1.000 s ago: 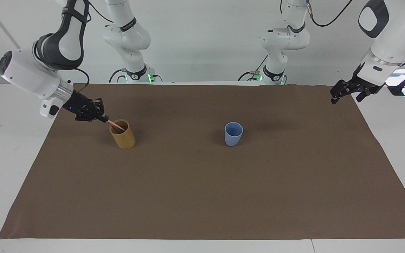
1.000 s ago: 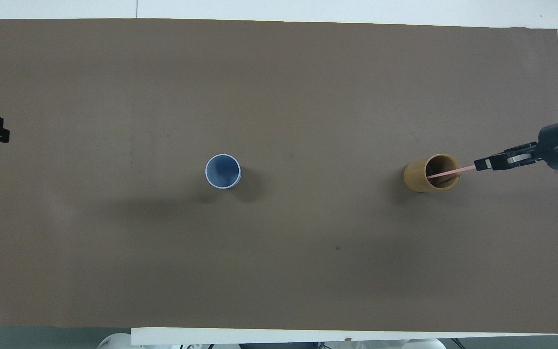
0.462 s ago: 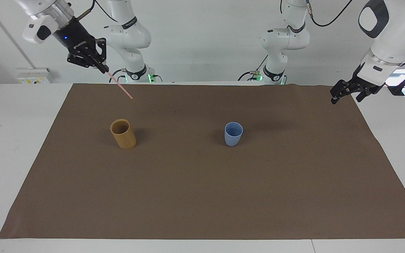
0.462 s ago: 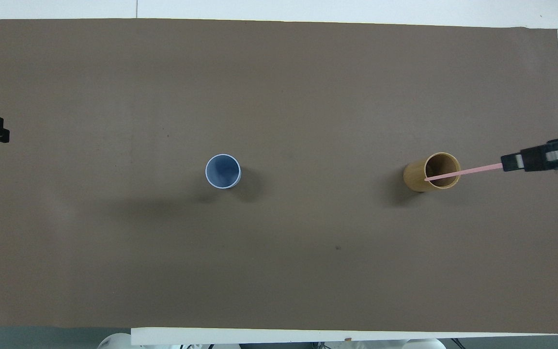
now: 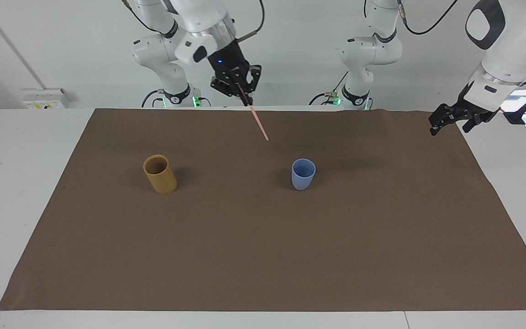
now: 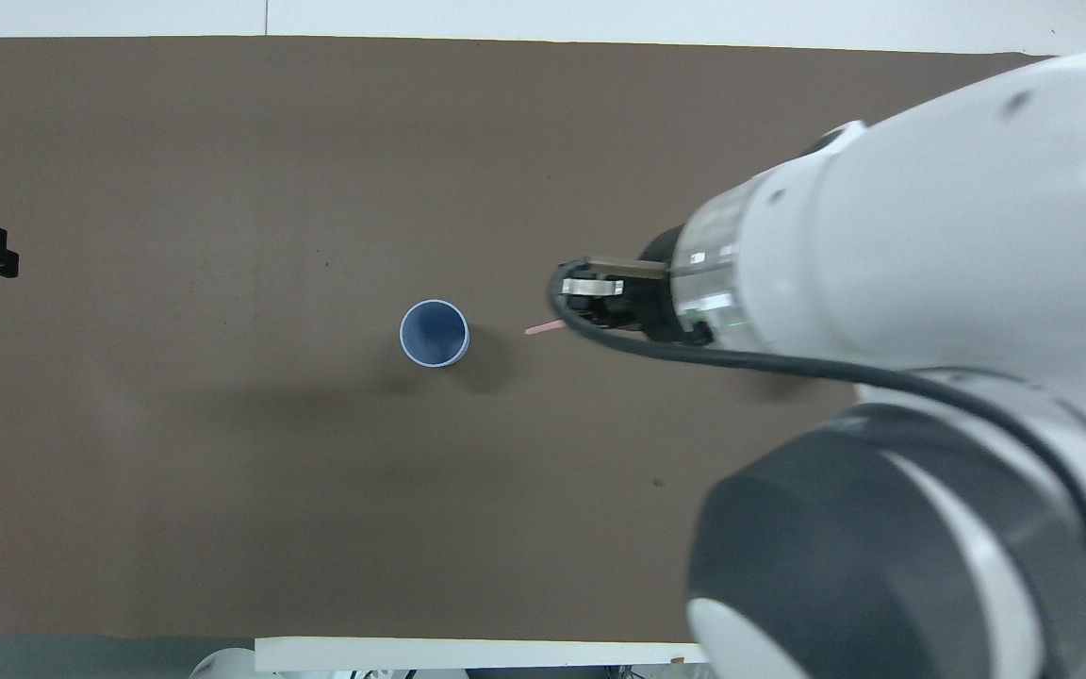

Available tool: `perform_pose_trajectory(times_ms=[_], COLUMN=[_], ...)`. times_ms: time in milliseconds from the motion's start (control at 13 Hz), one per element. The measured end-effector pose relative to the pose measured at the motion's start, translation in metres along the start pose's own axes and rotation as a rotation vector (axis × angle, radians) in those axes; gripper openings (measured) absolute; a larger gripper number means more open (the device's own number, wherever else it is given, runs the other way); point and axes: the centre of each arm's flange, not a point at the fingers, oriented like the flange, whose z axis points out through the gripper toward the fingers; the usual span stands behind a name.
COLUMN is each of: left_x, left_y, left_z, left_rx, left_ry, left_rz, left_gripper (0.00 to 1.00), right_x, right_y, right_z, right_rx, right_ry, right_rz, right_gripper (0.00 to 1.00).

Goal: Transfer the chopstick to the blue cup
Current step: 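Carry the straw over the blue cup and lower it in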

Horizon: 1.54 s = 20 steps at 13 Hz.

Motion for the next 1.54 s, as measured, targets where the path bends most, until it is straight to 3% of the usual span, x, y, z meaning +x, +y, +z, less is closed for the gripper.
perform_pose_trajectory(times_ms=[231,385,846,1000,1231,1462,1538], left_x=[0.000,0.000,0.000,0.000,0.000,0.000,0.000], left_y=[0.000,0.000,0.000,0.000,0.000,0.000,0.000], left_z=[0.000,0.000,0.000,0.000,0.000,0.000,0.000], left_rx=[0.000,0.000,0.000,0.000,0.000,0.000,0.000], left_ry=[0.000,0.000,0.000,0.000,0.000,0.000,0.000], left_rz=[0.000,0.000,0.000,0.000,0.000,0.000,0.000], left_gripper=[1.00,1.00,1.00,1.00,1.00,1.00,1.00], right_x=[-0.021,-0.023,-0.012,-0.012,-0.010,0.014,0.033], right_y=[-0.056,-0.063,-0.059,-0.057,-0.055,-0.037,-0.016], right_z=[0.091,0.127,0.131,0.134,0.127,0.099,0.077], right_rx=[-0.085,-0.116,-0.073,-0.073,-0.071,-0.091,-0.114], right_ry=[0.025,0.017,0.063,0.065,0.072,0.131,0.162], right_rz=[0.034,0.035,0.048,0.049,0.053,0.075,0.105], right_gripper=[0.08,0.08,0.09,0.24,0.65,0.97,1.00])
